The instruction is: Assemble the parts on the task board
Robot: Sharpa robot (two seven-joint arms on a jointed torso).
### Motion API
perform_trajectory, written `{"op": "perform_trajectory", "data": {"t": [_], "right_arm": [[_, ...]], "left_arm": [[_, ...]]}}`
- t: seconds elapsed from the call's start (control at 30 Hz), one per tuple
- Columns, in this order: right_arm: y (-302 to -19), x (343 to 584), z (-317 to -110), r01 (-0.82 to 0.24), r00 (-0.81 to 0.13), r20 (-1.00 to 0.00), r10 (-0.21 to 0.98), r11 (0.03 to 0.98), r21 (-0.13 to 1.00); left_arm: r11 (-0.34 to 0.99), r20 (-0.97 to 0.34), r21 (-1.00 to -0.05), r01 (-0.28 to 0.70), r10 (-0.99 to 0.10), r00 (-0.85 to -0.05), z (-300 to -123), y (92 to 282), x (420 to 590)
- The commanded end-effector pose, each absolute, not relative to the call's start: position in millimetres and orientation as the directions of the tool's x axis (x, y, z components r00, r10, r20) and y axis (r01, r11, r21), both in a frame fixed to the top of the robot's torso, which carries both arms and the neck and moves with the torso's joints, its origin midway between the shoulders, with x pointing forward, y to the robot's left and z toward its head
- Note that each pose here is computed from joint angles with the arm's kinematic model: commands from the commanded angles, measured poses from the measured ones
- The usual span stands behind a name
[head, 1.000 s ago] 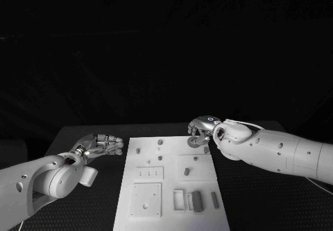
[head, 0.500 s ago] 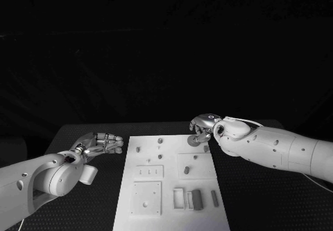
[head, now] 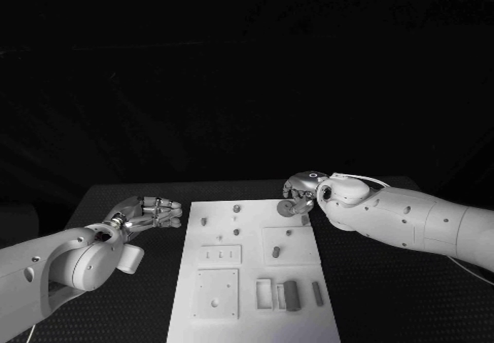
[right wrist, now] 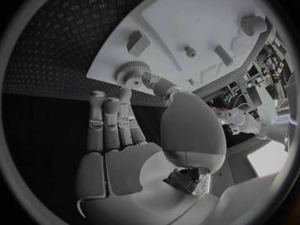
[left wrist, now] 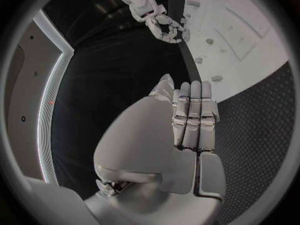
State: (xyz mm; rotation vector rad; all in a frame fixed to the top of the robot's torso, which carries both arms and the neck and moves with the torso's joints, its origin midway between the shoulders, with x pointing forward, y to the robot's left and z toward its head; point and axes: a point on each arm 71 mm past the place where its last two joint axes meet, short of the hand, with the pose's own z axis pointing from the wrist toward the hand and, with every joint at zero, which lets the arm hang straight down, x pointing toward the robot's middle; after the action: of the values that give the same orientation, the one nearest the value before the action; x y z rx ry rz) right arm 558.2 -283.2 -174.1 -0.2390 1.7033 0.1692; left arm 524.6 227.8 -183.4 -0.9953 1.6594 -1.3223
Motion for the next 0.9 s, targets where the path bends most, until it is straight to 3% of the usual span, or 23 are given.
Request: {"op": "perform_trajectory", "data": {"t": [0.03, 0.9], "right_arm": [[-282.7, 557.5, -178.3, -0.266, -0.174, -0.982, -0.078, 0.964, -0.029], [-281.2, 559.3, -196.6, -0.268, -0.211, -0.974, -0.082, 0.963, -0.023]], "left_arm": [[0.147, -0.096, -0.984, -0.096, -0.907, -0.411, -182.0, 224.9, 524.2], [0.149, -0.096, -0.984, -0.098, -0.906, -0.411, -182.2, 226.1, 524.4]]}}
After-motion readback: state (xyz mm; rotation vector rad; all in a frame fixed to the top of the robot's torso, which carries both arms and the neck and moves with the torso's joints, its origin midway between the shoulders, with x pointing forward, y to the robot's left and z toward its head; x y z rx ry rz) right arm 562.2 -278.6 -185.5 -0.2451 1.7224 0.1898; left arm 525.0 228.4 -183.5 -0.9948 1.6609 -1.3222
